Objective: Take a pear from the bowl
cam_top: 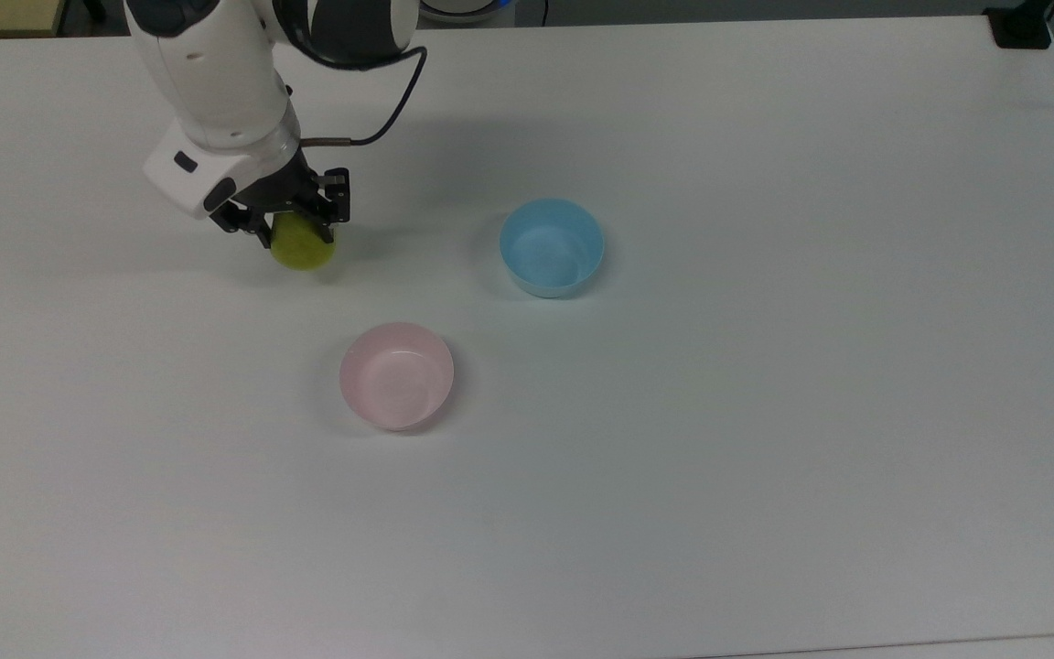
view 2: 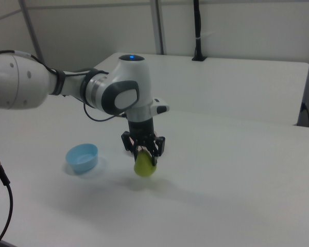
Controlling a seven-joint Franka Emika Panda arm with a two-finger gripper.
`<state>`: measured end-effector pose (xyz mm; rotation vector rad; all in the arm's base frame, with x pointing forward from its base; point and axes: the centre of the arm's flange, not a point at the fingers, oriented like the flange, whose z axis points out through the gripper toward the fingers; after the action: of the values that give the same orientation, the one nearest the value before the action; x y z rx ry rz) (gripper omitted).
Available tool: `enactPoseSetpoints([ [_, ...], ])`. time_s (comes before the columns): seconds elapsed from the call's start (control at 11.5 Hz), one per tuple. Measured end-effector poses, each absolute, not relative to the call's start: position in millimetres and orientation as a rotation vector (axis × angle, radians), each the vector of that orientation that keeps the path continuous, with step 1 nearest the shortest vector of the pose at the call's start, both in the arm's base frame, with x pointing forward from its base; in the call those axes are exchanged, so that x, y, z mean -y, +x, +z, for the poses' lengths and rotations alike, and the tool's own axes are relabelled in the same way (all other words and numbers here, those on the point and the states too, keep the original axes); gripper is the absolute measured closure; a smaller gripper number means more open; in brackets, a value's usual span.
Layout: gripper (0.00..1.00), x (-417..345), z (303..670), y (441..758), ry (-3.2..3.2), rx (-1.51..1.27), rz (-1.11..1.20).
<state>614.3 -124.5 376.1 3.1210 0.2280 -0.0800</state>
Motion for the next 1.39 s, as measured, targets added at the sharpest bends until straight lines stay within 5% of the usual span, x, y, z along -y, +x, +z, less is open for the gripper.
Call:
enactPoseSetpoints([
  [0.52, 0.33, 127, 338, 618, 3.065, -0.273, -0.160],
  [0.69, 0.12, 126, 344, 620, 3.065, -0.275, -0.144],
  [0.78, 0.00, 125, 359, 621, 3.068, -0.277, -0.128],
  [1.22, 0.00, 110, 524, 586, 3.152, -0.041, -0.065],
  [1.39, 0.00, 88, 559, 568, 3.164, 0.059, -0.058],
])
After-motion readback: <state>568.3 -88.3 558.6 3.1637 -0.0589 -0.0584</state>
